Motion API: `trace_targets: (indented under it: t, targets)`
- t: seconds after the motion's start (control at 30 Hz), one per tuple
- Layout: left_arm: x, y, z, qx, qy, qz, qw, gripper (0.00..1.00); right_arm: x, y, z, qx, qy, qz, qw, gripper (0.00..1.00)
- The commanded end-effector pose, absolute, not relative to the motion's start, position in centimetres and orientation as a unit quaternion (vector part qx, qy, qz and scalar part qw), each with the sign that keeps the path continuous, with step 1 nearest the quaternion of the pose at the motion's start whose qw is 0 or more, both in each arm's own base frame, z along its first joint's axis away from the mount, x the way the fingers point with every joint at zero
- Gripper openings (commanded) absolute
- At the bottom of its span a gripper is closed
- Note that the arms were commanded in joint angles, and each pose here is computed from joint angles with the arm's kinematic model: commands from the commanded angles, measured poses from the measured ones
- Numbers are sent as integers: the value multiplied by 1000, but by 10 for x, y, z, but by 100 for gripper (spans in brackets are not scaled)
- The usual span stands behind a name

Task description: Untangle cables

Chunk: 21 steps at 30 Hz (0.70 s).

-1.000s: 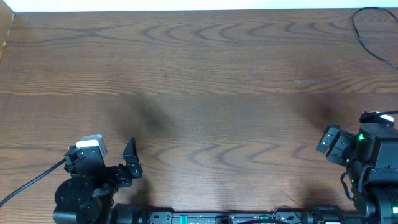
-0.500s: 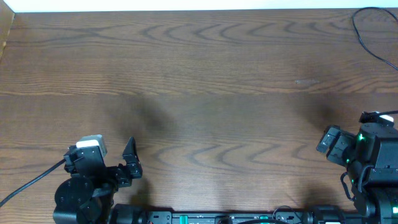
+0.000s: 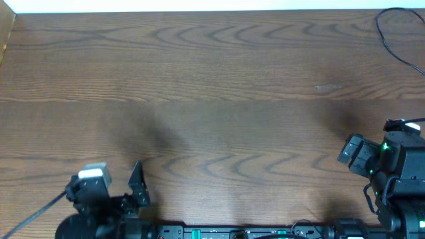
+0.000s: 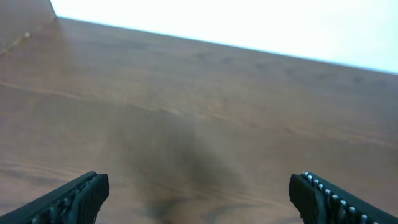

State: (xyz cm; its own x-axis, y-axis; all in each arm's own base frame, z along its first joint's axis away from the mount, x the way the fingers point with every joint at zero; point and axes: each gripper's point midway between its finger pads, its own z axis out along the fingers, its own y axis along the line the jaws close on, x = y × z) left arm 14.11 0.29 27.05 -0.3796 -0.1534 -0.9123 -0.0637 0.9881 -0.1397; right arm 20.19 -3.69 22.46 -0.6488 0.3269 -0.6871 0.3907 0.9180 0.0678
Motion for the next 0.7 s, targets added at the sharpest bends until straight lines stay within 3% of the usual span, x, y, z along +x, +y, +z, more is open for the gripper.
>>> trace_targets:
  t: [0.0,0.3,0.67]
  targets:
    - [130,6,276,-70,811,-42,579,98,201,-37,223,203,906,-41,369,99]
    - [117,11,270,-82,789,-39,608,98,201,-37,223,203,906,-41,369,99]
    - [127,12,244,-89,810,-31,578,98,201,-37,223,203,906,-41,368,99]
